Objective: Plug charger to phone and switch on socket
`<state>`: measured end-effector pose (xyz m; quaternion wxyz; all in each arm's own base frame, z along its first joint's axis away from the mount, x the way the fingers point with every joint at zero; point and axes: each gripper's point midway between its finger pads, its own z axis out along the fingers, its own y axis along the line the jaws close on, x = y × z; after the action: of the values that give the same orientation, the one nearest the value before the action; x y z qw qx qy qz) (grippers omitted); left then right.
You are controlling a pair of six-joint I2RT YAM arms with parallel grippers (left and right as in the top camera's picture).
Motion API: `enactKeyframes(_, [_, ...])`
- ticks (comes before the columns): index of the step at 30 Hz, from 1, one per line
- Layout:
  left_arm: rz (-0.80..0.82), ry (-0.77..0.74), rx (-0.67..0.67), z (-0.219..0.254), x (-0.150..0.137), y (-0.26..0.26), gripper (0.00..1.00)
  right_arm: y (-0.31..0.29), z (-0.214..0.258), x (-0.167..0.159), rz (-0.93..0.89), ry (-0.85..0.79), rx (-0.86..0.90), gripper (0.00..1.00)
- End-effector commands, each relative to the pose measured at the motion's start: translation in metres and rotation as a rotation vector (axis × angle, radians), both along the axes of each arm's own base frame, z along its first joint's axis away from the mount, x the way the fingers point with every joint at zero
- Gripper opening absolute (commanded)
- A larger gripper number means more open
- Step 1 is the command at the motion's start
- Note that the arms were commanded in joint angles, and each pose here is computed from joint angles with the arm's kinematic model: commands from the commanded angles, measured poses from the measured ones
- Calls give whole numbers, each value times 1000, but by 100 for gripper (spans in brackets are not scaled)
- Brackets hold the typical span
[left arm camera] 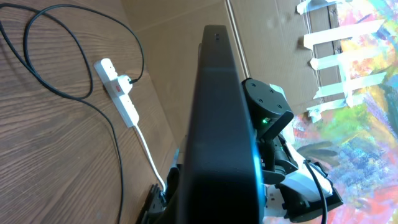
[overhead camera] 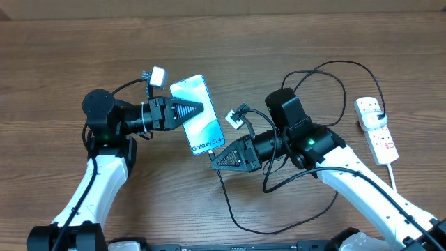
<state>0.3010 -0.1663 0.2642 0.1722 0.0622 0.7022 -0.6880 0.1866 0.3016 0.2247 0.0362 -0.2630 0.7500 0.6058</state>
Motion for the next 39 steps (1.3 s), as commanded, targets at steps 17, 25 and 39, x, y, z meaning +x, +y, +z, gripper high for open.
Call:
enactKeyframes(17, [-41,-39,4,4,-6,-3,4,1,17,14,-50,-111,21,4])
enactKeyframes(25, [-60,-44,6,4,-9,-3,4,5,26,20,-51,-176,62,4])
enactKeyframes(39, [25,-83,9,5,5,-1,4,-3,9,10,-56,-70,-22,47])
